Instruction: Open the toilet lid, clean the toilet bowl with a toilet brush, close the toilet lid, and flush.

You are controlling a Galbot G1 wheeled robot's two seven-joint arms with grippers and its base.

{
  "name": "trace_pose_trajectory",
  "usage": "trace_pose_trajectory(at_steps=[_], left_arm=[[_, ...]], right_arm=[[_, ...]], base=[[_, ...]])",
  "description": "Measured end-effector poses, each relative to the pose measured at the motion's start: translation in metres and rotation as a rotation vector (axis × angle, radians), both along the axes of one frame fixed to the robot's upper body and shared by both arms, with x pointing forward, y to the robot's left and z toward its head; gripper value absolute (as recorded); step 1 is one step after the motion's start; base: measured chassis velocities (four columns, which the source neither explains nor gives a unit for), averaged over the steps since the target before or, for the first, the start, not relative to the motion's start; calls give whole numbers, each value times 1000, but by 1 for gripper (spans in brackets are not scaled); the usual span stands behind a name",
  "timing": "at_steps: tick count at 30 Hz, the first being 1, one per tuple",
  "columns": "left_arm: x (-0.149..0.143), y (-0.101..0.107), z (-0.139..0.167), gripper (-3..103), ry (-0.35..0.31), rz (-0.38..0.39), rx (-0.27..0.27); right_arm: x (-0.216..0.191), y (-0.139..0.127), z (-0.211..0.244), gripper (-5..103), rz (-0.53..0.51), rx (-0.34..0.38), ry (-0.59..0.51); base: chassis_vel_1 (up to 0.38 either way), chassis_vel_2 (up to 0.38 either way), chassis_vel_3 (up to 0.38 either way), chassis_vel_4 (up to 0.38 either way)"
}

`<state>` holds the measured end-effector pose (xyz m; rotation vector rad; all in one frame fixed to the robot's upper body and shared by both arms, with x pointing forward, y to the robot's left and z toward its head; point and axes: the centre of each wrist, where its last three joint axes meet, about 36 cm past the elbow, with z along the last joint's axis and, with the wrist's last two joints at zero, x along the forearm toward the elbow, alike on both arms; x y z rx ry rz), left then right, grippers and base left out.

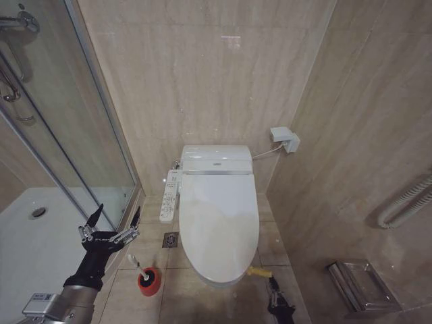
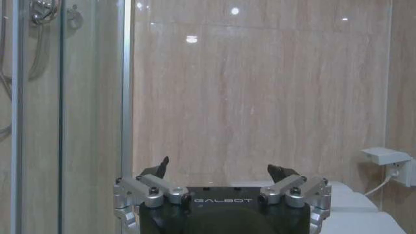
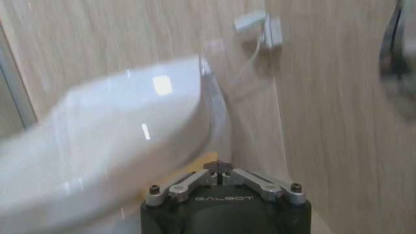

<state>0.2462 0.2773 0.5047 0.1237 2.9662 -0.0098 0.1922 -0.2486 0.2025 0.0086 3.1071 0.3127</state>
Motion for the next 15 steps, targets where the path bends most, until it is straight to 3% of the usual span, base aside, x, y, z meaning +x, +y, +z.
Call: trace_pose_trajectory(at_steps=[7, 15], left_arm=[[0, 0, 0, 100, 0, 0, 0], [0, 0, 0, 100, 0, 0, 0]], right_arm=[[20, -26, 83, 0, -1, 45, -204], [62, -25, 169, 0, 8, 136, -363]], base=[[0, 0, 0, 0], [0, 0, 0, 0]])
